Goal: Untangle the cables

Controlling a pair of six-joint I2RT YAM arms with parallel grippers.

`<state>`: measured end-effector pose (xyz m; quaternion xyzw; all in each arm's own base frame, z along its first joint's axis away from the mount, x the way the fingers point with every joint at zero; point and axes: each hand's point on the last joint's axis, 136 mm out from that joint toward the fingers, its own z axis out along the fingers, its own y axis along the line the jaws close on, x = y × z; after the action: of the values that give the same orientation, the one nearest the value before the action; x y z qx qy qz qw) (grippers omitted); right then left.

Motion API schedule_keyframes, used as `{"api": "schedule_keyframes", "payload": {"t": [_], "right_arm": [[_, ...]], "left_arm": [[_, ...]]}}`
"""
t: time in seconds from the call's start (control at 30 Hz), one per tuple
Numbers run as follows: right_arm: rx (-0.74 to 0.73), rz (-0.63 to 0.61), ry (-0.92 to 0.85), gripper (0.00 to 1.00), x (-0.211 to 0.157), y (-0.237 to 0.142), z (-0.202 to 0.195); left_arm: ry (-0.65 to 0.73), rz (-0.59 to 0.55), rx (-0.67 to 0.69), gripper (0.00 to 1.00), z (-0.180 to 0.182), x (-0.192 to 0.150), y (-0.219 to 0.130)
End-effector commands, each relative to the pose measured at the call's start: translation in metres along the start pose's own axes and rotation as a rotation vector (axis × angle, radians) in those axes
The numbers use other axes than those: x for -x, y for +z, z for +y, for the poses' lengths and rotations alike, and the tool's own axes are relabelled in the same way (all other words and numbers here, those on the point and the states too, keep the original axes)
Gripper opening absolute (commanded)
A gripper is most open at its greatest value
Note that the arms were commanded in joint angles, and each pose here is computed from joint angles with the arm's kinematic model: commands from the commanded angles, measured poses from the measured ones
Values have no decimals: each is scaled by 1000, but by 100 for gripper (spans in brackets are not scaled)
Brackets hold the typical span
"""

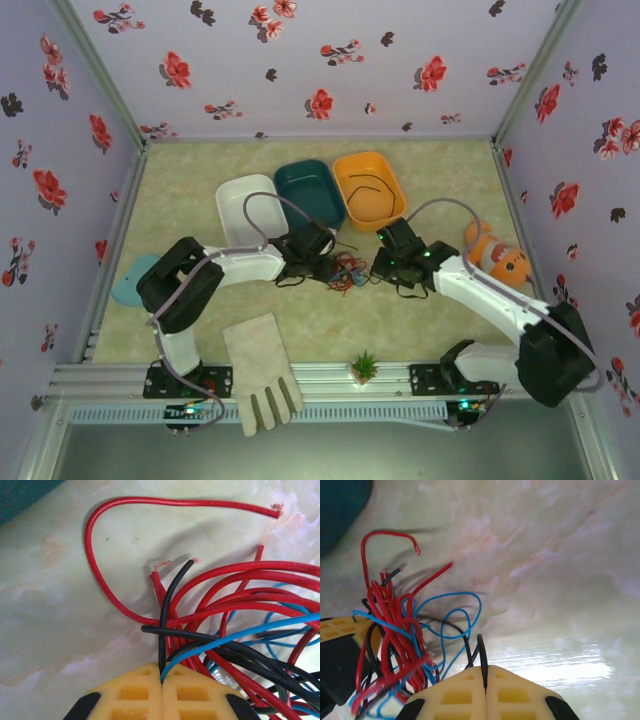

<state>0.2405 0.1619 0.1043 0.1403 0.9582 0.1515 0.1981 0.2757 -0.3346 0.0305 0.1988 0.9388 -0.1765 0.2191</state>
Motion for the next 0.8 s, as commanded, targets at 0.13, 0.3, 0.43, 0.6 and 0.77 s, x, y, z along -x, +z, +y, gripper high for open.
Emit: {"api": "schedule_keyframes", "payload": {"t": [0.13,0.3,0.43,0.6,0.77], "right_arm": [[-90,-191,-120,0,38,-66,-14],[-132,-267,-173,0,54,-100,-18],[-155,-352,-192,0,71,-129,-19],[-164,-420,-209,0,84,-155,-18],[-176,-478,-235,0,97,-178,-14]], "left_arm": [[20,42,85,0,22,-17,-9],[37,67,121,0,32,-29,-12],[39,73,133,0,36,-34,-14],[48,76,132,0,36,-36,-16],[57,88,134,0,37,-40,-16]]}}
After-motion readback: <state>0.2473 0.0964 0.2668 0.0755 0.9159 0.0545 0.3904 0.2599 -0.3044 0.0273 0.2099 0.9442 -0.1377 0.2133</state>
